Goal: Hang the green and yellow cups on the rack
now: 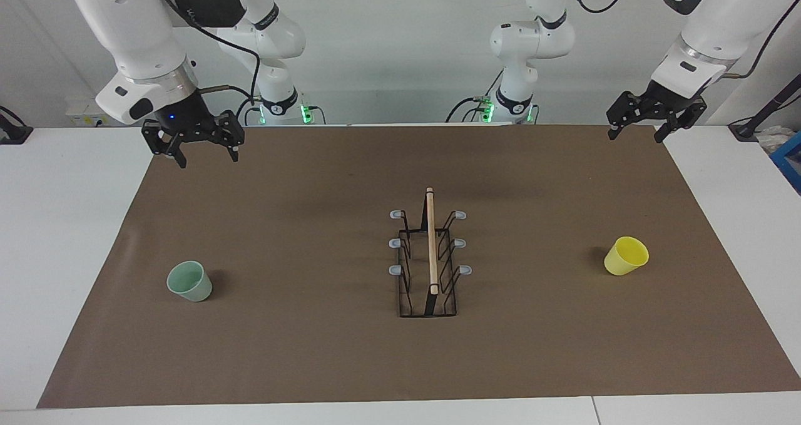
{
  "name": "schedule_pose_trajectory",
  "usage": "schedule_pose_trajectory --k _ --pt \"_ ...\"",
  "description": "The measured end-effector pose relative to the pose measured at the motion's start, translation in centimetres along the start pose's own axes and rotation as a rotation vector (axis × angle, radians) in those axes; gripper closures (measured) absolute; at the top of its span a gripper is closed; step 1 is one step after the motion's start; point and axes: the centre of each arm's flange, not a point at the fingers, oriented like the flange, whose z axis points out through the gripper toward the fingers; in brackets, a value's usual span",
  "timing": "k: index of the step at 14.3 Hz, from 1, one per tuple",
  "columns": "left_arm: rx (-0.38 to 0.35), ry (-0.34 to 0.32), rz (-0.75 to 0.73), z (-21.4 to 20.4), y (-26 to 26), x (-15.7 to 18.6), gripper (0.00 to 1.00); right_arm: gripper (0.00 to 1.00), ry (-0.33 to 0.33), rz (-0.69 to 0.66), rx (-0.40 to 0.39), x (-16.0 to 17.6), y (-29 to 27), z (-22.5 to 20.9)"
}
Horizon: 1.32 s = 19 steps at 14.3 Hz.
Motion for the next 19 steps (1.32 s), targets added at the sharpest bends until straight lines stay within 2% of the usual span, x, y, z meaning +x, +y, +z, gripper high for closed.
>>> schedule_pose_trajectory --k 9,14,16,19 --pt "0.0 -0.002 0.003 0.0 0.2 0.0 0.0 0.0 0.0 0.001 0.0 0.0 0.1 0.1" --pt "-0.002 -0.016 0.006 0.6 0.3 -0.1 0.0 0.0 0.083 -0.02 -0.012 1.2 0.3 0.8" --pt "-0.002 -0.015 0.005 0.6 0.3 -0.1 0.0 0.0 0.079 -0.083 -0.071 1.4 1.6 1.3" --pt "-0.002 -0.013 -0.006 0.6 0.2 -0.2 0.0 0.0 0.033 -0.193 -0.163 1.0 3.7 1.8"
